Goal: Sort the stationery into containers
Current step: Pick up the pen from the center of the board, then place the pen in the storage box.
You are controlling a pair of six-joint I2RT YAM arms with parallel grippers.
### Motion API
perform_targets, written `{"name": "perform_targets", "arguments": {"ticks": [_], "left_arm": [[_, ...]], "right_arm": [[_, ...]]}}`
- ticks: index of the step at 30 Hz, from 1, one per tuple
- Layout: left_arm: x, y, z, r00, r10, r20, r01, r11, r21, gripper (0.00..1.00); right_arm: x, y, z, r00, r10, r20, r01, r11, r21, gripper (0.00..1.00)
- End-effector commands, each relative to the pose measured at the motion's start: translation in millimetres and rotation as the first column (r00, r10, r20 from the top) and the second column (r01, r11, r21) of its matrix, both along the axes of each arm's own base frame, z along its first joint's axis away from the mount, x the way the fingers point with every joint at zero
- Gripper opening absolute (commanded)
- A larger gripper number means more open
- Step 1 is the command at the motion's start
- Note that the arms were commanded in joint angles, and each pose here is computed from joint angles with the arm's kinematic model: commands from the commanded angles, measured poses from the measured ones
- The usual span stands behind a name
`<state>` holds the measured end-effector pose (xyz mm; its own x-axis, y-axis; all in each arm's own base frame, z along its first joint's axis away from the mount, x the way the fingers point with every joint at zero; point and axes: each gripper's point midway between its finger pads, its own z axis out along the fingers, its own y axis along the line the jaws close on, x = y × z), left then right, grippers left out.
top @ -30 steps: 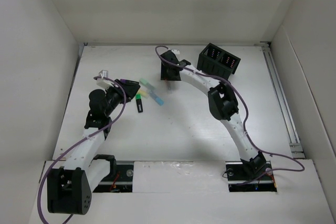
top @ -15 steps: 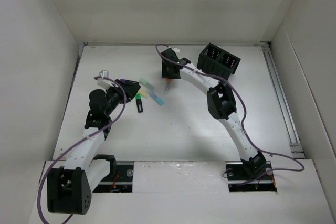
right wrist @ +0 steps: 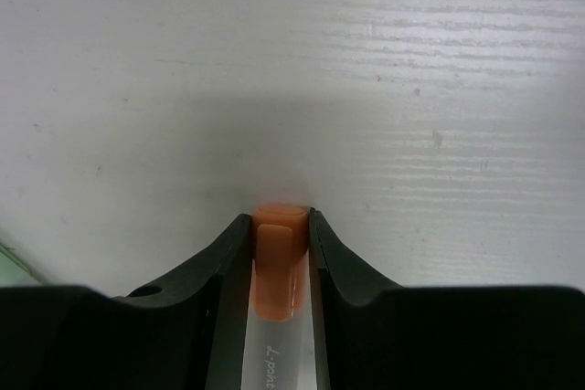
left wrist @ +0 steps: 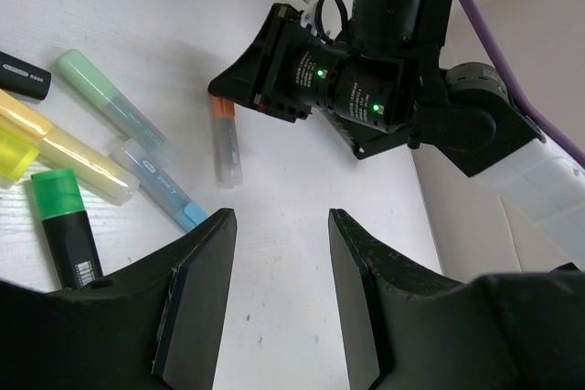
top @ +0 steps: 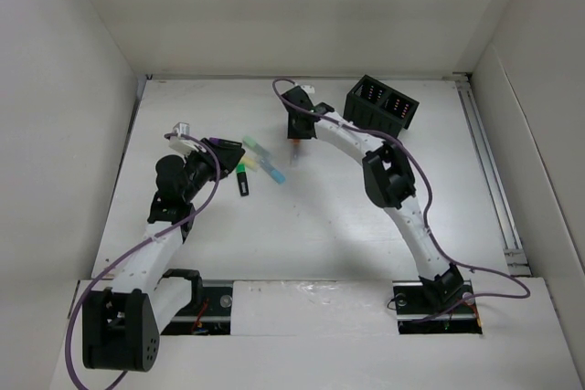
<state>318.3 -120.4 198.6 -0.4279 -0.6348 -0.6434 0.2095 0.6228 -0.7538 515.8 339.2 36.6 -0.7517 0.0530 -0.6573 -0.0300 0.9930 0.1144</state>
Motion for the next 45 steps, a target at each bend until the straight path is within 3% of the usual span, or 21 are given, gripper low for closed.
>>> {"name": "perform_targets", "arguments": {"ticks": [1,7,8,12,18,22,25,32,38,45], "left_arm": [[0,-3,13,0.998,-0.016,0.059,0.017,1.0,-0.019,0.42],[1,-7,5,0.998,-0.037,0.042,0.038,0.999,-0.02,0.42],[1,-7,5,0.998,-0.037,0.042,0.038,0.999,-0.02,0.42],[2,-7,4,0.998,-0.037,0.042,0.038,0.999,-0.02,0.42],[1,-34,11,0.995,-0.079,0.053,0.08,0.997,-0.014,0.43],[-1,-72,15,0.986,-0.151,0.069,0.148,0.988,0.052,0.43],[0,-78,9,0.986,-0.159,0.059,0.152,0.983,0.104,0.44],[-1,-48,21,0.992,-0.019,0.127,-0.002,0.987,0.16,0.61],[-11,-25,38,0.98,0.076,0.184,-0.108,0.98,0.166,0.64],[-13,-29,36,0.985,0.048,0.166,-0.078,0.982,0.174,0.64]], "right_arm": [[-1,-5,28,0.999,-0.024,0.025,0.023,0.999,0.043,0.07],[24,-33,168,0.958,-0.147,0.245,0.085,0.965,0.247,0.05],[30,-53,206,0.931,-0.195,0.309,0.103,0.951,0.292,0.05],[50,-125,278,0.822,-0.387,0.417,0.22,0.892,0.394,0.05],[76,-248,313,0.547,-0.658,0.518,0.505,0.753,0.423,0.05],[85,-288,311,0.443,-0.685,0.578,0.607,0.704,0.369,0.06],[86,-300,314,0.414,-0.672,0.614,0.636,0.696,0.333,0.06],[90,-292,274,0.447,-0.621,0.644,0.689,0.698,0.195,0.06],[98,-278,250,0.483,-0.578,0.657,0.702,0.705,0.104,0.06],[93,-265,223,0.495,-0.553,0.67,0.734,0.679,0.02,0.06]]}}
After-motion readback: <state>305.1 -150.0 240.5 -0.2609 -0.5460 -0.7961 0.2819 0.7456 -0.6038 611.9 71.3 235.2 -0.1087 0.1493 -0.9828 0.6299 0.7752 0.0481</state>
